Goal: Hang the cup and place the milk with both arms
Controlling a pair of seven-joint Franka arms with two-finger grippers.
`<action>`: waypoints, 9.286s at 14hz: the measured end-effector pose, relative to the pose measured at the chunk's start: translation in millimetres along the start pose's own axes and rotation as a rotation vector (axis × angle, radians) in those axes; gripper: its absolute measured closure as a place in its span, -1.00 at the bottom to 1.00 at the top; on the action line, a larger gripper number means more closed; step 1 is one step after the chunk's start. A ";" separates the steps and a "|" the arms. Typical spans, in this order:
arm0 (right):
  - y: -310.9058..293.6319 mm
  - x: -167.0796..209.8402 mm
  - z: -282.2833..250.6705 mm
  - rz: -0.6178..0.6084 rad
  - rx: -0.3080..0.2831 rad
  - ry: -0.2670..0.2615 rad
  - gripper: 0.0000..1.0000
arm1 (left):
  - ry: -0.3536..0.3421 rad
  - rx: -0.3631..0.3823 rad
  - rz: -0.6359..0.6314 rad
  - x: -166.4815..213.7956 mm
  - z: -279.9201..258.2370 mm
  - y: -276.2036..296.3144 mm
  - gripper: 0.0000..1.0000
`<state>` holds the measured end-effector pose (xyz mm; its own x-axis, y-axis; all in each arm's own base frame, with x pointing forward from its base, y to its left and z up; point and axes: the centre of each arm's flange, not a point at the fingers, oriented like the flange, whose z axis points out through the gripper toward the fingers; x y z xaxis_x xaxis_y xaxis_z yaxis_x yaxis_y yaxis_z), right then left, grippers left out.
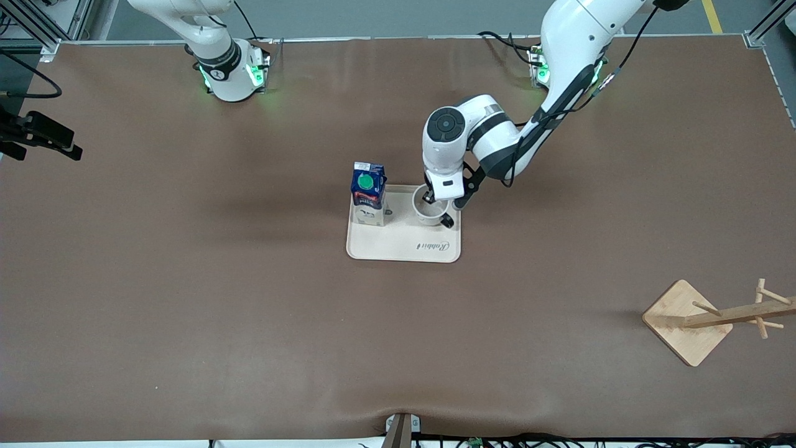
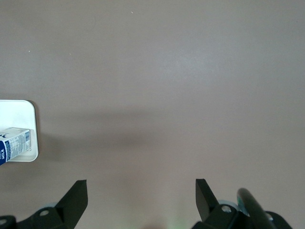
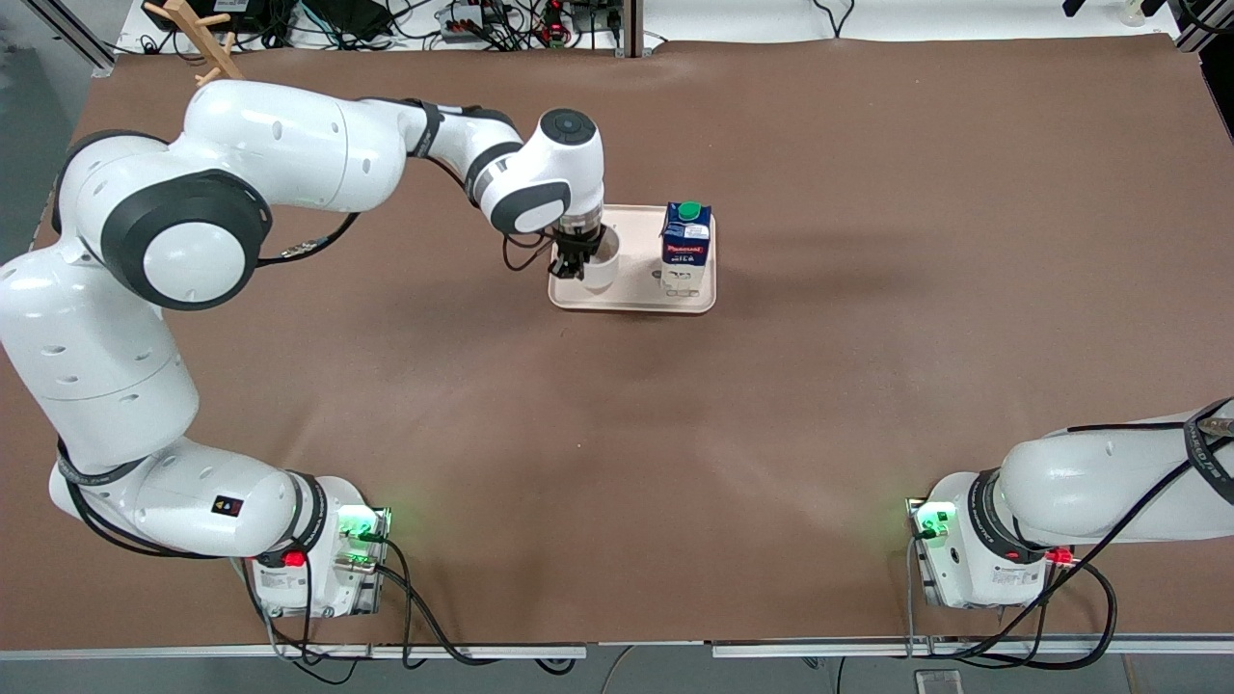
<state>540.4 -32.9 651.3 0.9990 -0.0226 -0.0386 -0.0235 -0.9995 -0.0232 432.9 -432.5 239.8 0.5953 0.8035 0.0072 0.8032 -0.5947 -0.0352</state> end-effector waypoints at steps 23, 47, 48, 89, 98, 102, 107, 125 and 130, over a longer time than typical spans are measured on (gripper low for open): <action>-13.2 51.6 67.4 -0.026 -0.002 -0.044 -1.00 | 0.163 0.039 0.634 389.0 -269.0 -50.4 0.91; -397.7 -51.5 235.2 0.137 0.002 -0.135 -1.00 | 0.095 -0.153 0.820 581.8 -264.3 -166.5 0.91; -407.2 -55.8 237.9 0.146 0.007 -0.124 -1.00 | 0.096 -0.156 0.822 585.1 -262.8 -168.0 0.91; -249.5 30.9 196.4 0.247 -0.018 -0.224 -0.20 | -0.027 0.028 0.848 472.0 -337.1 -148.0 -1.00; 5.3 56.4 211.7 0.110 0.102 -0.242 -0.20 | 0.007 0.073 0.891 427.5 -373.2 -147.3 -1.00; 48.2 57.5 247.1 0.076 0.064 -0.230 -0.20 | 0.024 0.078 0.927 406.2 -380.1 -137.3 -1.00; 76.2 43.5 295.7 0.085 0.061 -0.228 -0.20 | 0.005 0.053 0.898 400.5 -381.8 -137.0 -1.00; 72.9 36.0 309.1 0.082 0.065 -0.260 -0.47 | 0.015 0.025 0.911 354.0 -385.7 -163.6 -1.00; 72.8 35.5 318.9 0.082 0.067 -0.277 -0.78 | 0.014 0.026 0.908 354.6 -387.0 -165.7 -1.00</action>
<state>562.0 -98.7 329.6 0.9454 -0.0865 -0.3142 -0.1152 -0.9906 -0.0740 520.2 -59.4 634.9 0.9994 0.0257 -0.0218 0.0244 -0.9982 -0.0556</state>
